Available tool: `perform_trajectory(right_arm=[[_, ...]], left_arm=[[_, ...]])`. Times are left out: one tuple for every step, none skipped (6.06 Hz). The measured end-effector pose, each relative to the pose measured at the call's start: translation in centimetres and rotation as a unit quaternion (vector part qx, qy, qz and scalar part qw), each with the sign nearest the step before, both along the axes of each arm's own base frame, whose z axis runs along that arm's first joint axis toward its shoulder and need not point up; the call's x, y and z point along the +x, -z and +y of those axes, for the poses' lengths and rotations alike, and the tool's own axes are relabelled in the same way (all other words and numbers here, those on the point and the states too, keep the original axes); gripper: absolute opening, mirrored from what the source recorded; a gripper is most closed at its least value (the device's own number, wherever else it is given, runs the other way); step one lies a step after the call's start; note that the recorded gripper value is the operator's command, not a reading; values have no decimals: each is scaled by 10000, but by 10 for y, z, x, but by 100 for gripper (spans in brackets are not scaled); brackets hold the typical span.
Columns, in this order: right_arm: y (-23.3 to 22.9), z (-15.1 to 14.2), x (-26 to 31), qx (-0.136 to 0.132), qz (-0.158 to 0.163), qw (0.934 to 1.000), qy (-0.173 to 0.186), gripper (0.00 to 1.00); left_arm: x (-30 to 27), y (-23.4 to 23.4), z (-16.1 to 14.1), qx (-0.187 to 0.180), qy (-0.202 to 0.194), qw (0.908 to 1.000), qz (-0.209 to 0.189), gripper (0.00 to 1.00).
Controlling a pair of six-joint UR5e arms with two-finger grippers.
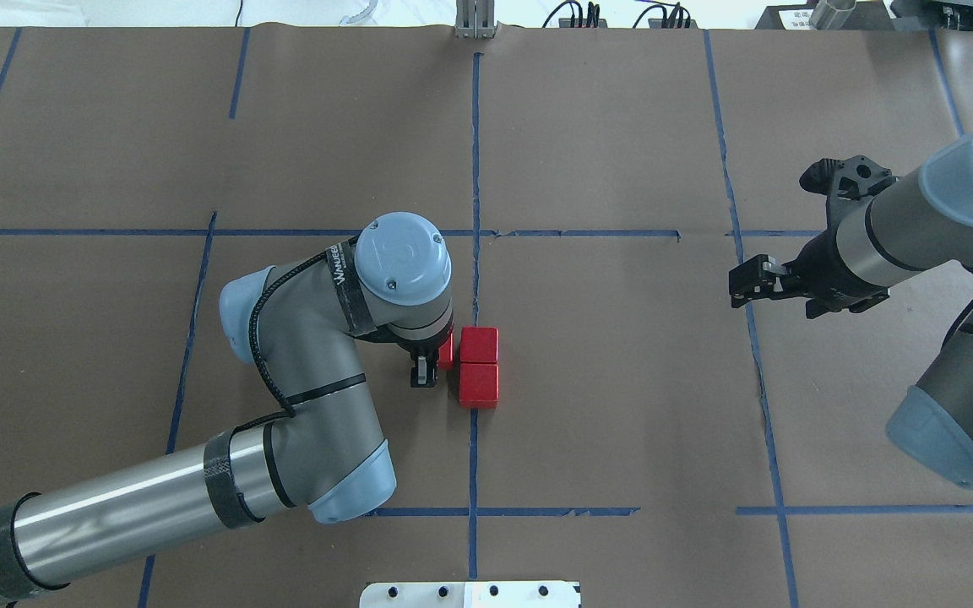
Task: Form red blocks into L shape at center
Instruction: 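Set the red cube beside the farther cube and open the left gripper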
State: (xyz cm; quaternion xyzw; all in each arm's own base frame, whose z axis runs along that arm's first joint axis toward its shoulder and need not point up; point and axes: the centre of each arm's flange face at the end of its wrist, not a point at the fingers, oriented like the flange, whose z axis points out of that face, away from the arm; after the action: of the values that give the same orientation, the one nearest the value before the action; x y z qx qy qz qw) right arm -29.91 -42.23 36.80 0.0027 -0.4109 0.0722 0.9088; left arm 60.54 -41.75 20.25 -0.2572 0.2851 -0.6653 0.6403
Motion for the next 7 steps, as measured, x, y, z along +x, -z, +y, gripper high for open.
perform_trajectory(right_arm=[[0,0,0,0,-2,10000,-1,100],[1,0,0,-2,-5,10000,2,100],[1,1,-1,-1,-9,10000,7,100],[1,1,-1,0,-10,10000,14,100],[1,2,-2,-1,-9,10000,22,100],[1,2,-2,-1,-7,10000,28,100],[1,2,-3,-1,-6,10000,31,100]], left_arm=[[3,0,-1,-13,3,10000,-17,0],[4,0,-1,-21,7,10000,-24,0],[5,-1,-2,-27,9,10000,-32,0],[6,-1,-2,-27,10,10000,-35,0],[6,-2,-2,-25,12,10000,-33,0],[9,-2,-4,-32,9,10000,-46,0],[13,0,-6,-39,6,10000,-64,1]])
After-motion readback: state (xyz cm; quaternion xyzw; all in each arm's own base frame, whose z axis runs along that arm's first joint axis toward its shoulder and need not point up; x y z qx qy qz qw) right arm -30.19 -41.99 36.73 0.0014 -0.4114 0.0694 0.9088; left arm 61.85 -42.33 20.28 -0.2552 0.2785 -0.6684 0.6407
